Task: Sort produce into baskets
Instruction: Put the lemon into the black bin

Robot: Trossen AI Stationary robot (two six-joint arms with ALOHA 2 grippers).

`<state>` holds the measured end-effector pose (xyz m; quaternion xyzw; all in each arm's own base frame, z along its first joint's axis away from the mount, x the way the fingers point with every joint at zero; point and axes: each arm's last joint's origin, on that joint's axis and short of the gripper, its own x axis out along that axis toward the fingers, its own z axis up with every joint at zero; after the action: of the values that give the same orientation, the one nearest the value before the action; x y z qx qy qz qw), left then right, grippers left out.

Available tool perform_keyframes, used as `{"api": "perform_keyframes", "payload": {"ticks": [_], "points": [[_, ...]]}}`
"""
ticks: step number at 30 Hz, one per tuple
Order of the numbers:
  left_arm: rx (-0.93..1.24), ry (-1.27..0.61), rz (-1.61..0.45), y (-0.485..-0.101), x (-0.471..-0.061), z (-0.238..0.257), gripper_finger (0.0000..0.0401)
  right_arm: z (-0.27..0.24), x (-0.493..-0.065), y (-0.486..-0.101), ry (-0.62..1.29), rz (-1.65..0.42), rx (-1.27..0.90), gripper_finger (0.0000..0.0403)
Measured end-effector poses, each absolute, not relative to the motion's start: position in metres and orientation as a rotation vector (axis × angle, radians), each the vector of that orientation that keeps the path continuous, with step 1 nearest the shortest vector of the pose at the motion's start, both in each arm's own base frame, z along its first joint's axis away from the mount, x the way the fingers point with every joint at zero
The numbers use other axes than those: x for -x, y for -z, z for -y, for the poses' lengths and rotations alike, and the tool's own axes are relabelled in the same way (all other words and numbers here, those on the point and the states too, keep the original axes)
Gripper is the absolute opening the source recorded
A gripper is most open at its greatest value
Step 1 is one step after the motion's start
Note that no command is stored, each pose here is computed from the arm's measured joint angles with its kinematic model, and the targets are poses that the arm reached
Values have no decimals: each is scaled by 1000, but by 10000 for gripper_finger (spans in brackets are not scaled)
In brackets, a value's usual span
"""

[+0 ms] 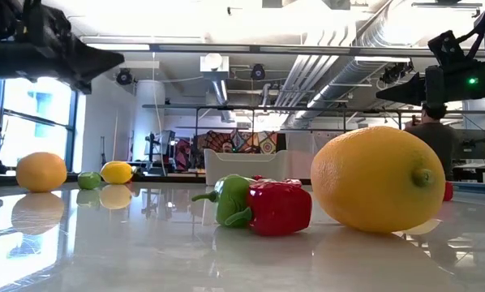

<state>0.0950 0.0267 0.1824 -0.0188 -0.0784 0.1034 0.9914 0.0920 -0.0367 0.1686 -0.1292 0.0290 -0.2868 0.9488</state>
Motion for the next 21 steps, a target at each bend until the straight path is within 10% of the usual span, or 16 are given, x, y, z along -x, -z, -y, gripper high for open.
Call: {"api": "perform_keyframes", "payload": {"ticks": [21], "points": [[115, -112, -139, -197, -121, -27, 0, 37, -92, -169, 584, -59, 263, 0]]}}
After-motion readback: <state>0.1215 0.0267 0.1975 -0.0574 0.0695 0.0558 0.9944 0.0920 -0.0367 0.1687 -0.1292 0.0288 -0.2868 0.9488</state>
